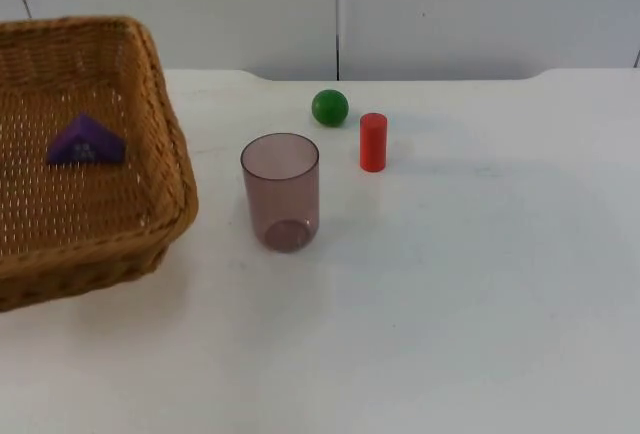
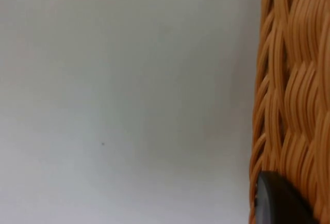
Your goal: Pick up the basket with the left hand and place the triangular block into the basket with the right hand.
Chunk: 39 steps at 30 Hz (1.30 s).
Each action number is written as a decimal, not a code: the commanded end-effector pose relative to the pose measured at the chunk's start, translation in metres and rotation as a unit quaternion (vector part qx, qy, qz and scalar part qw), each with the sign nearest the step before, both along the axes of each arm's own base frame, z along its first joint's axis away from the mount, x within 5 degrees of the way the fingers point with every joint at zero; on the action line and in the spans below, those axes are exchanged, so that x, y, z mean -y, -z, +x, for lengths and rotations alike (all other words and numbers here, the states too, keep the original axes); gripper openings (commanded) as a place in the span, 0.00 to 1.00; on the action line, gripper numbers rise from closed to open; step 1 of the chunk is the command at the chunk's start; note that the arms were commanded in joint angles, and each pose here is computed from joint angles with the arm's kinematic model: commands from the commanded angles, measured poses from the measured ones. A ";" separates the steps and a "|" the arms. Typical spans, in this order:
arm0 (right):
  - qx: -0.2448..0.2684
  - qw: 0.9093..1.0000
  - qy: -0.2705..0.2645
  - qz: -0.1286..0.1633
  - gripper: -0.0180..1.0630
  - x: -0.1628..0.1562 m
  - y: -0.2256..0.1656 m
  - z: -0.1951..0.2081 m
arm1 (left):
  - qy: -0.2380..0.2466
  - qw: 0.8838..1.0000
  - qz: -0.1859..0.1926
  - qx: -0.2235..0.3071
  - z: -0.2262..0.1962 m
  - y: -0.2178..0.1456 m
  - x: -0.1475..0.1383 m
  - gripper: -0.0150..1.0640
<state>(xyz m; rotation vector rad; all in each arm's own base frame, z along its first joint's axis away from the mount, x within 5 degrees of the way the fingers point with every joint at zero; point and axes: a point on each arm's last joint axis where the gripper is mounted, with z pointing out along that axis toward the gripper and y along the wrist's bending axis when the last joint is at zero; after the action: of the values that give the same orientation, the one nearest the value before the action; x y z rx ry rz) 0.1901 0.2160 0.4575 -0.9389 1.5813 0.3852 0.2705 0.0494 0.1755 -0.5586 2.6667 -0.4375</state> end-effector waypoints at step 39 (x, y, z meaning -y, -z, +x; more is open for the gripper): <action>0.013 1.000 0.005 0.024 0.64 0.003 -0.007 -0.002 | 0.046 0.964 0.078 0.250 -0.052 -0.125 0.030 0.82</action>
<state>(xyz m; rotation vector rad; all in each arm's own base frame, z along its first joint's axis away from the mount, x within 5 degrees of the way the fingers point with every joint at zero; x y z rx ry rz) 0.1906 0.2154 0.4608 -0.9114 1.5593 0.3907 0.2326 0.0335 0.2812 -0.3360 2.2704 -0.3220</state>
